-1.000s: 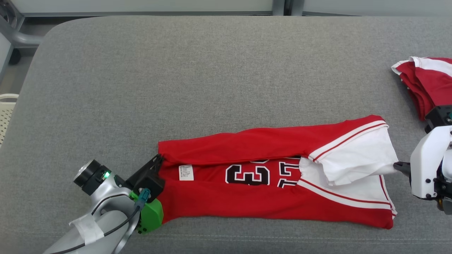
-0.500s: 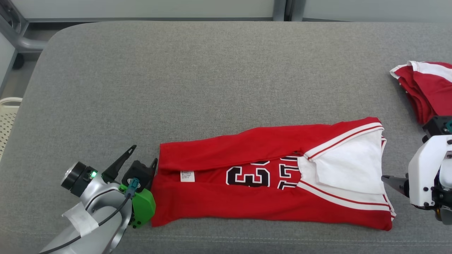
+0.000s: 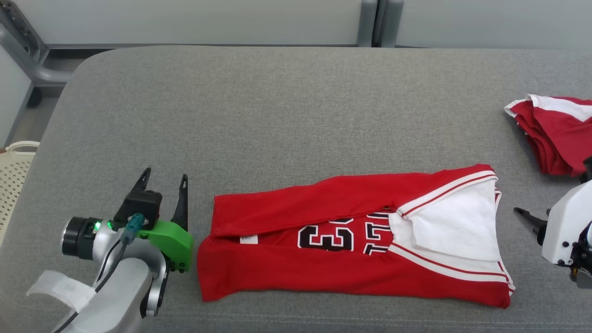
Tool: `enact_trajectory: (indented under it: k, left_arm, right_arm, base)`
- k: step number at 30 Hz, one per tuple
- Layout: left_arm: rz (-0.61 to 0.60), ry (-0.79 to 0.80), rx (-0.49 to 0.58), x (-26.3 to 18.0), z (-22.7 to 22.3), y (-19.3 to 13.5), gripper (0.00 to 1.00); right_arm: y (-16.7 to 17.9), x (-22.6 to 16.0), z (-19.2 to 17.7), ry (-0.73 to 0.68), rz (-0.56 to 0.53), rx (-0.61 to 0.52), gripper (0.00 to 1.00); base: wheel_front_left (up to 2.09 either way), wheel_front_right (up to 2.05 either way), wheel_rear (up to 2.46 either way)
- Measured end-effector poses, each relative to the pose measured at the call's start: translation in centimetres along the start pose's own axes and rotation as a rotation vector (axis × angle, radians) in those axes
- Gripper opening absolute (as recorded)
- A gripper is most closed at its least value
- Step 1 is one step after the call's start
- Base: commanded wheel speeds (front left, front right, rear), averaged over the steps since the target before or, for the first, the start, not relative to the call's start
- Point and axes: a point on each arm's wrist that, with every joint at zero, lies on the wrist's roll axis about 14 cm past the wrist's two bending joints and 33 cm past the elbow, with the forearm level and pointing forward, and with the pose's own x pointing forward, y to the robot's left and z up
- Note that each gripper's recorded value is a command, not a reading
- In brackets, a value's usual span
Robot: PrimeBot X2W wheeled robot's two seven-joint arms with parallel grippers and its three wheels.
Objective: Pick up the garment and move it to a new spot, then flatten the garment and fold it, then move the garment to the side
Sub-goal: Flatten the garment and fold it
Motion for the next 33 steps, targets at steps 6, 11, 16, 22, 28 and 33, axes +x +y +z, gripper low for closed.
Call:
enact_trajectory:
  k: [6,11,16,22,28,33]
  left_arm:
    - [0.071,-0.134,-0.338,-1.3,4.5,0.5,1.0]
    - [0.148,-0.229,-0.606,-3.0,6.7,2.6,1.0]
    - [0.163,-0.273,-0.7,-4.3,7.1,3.3,1.0]
    - [0.082,-0.313,-0.669,-5.4,7.8,2.0,1.0]
    - [0.049,-0.268,-0.609,-6.8,5.6,0.5,1.0]
    - [0.049,-0.225,-0.566,-7.8,3.7,-0.2,1.0]
  right_arm:
    - [0.1,-0.5,2.6,-0.25,-0.033,0.096,1.0]
    - [1.7,-1.1,4.6,-0.442,0.003,0.153,1.0]
    - [3.3,-2.0,6.5,-0.627,0.052,0.193,1.0]
    - [4.7,-2.5,6.8,-0.767,0.08,0.209,1.0]
    - [6.6,-1.9,5.7,-0.837,0.122,0.207,1.0]
    - [7.7,-1.5,4.9,-0.86,0.136,0.182,1.0]
  base:
    - [0.0,0.0,0.0]
    - [0.0,0.0,0.0]
    - [0.0,0.0,0.0]
    - [0.0,0.0,0.0]
    - [0.0,0.0,0.0]
    - [0.0,0.0,0.0]
